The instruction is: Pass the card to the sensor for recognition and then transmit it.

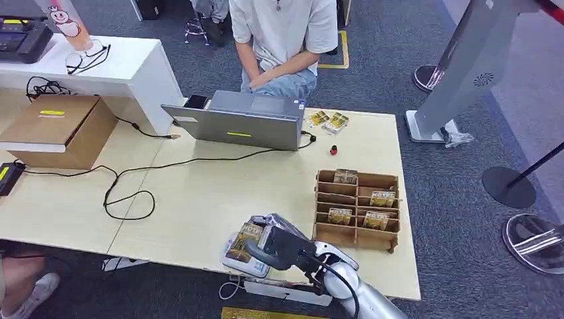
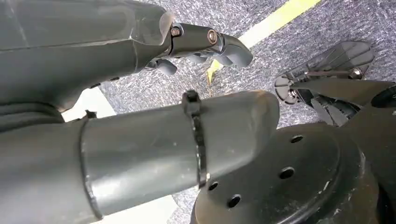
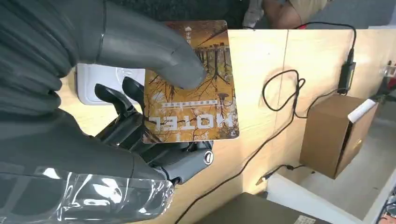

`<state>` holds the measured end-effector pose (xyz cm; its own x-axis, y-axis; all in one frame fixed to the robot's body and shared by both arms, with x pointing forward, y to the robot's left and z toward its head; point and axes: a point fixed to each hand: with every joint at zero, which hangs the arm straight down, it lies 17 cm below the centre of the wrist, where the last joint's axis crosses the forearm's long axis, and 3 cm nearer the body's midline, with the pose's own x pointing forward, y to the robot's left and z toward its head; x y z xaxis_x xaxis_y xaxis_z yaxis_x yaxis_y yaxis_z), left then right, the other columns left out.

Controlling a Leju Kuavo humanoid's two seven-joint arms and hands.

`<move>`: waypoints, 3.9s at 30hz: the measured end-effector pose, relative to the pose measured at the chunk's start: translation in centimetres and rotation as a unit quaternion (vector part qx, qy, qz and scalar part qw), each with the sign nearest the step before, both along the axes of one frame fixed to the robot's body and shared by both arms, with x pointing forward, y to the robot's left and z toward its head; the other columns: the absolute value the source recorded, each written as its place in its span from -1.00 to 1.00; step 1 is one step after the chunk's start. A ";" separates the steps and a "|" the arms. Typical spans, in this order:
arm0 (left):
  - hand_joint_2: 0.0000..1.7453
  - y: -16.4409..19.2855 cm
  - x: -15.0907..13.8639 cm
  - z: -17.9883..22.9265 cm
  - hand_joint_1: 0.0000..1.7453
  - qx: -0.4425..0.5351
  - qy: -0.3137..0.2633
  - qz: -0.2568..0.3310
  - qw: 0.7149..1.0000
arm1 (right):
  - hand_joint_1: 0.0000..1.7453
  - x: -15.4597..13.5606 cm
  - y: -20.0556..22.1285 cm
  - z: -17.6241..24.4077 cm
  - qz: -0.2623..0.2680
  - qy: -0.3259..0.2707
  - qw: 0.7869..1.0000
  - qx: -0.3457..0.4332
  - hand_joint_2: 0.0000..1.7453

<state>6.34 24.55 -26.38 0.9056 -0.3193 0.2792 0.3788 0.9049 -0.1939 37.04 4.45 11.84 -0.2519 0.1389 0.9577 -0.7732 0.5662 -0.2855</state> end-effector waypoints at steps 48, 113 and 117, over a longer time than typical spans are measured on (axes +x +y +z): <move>-1.00 -0.4 0.7 0.1 -1.00 -0.002 0.002 0.007 1.000 | 1.00 0.9 0.1 -3.6 -0.045 -0.093 0.985 -0.139 1.00; -1.00 -0.5 1.4 0.2 -1.00 -0.007 0.003 0.018 1.000 | 1.00 2.2 0.2 -8.7 -0.084 -0.110 0.952 -0.274 1.00; -1.00 -0.5 1.4 0.2 -1.00 -0.007 0.003 0.020 1.000 | 1.00 2.3 0.2 -8.7 -0.081 -0.118 0.948 -0.283 1.00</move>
